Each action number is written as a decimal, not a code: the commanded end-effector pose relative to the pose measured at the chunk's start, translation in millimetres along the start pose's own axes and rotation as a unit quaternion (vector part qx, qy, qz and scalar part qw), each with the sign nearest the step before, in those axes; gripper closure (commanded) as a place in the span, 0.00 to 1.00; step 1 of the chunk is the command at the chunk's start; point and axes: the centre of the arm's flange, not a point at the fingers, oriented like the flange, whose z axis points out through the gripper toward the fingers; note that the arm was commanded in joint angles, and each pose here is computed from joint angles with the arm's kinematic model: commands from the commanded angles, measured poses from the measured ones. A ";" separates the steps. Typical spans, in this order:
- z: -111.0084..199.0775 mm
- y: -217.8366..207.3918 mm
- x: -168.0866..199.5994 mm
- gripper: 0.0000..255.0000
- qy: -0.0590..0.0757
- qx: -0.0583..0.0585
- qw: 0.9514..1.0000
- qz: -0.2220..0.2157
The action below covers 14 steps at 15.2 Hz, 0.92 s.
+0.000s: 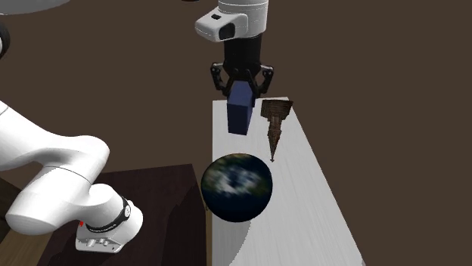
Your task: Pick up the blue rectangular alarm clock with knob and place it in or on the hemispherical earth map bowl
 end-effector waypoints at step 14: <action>13.4 -15.7 136.7 1.00 0.000 0.000 1.000 -0.001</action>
